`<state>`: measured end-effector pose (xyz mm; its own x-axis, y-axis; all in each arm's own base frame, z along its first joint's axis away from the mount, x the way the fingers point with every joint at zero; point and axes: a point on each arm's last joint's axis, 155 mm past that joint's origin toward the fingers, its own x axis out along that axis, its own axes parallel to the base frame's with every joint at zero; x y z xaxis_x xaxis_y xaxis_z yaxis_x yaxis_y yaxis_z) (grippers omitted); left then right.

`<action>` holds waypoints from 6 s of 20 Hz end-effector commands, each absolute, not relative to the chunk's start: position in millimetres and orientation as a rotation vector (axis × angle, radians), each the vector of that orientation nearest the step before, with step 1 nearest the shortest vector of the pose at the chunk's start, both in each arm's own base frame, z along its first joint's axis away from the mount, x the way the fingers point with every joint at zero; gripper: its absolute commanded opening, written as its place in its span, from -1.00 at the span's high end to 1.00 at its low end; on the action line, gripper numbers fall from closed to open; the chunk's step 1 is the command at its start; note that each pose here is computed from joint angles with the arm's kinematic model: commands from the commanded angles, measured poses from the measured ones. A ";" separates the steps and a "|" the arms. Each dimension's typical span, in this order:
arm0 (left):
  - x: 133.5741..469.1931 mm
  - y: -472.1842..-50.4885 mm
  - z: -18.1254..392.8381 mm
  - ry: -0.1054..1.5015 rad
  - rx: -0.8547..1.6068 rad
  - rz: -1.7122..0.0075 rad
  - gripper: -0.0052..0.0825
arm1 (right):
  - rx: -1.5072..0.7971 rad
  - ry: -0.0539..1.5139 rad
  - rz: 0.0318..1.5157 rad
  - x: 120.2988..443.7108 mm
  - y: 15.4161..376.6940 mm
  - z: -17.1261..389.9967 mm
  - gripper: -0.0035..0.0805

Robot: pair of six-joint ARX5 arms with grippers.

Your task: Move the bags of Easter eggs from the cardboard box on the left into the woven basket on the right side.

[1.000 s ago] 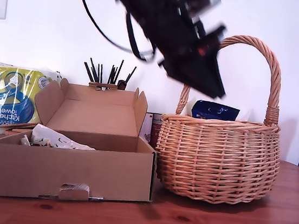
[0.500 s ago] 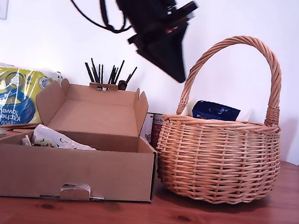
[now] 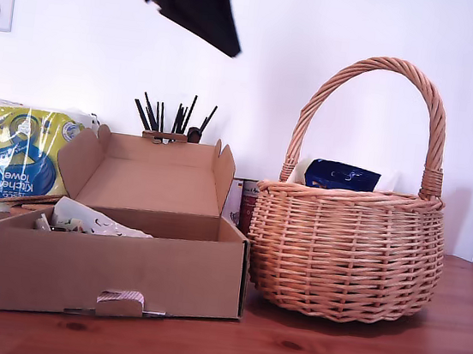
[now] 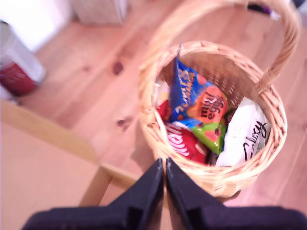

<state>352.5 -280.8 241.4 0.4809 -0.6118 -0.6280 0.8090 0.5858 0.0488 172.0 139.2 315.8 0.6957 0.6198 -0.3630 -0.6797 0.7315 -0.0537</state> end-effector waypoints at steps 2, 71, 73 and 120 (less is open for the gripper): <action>348.2 -253.4 205.4 0.687 0.361 -0.849 0.93 | -0.194 0.388 0.730 171.8 139.3 291.2 0.95; 370.3 -152.2 100.0 0.751 1.110 -0.785 0.27 | -0.217 0.426 0.781 165.3 144.8 274.3 0.95; 361.5 -171.6 123.5 0.683 1.011 -0.804 0.27 | -0.217 0.427 0.781 165.3 144.7 274.2 0.95; 369.5 -407.3 137.2 0.439 0.555 -1.057 -0.26 | -0.209 0.427 0.807 161.9 148.4 274.9 0.94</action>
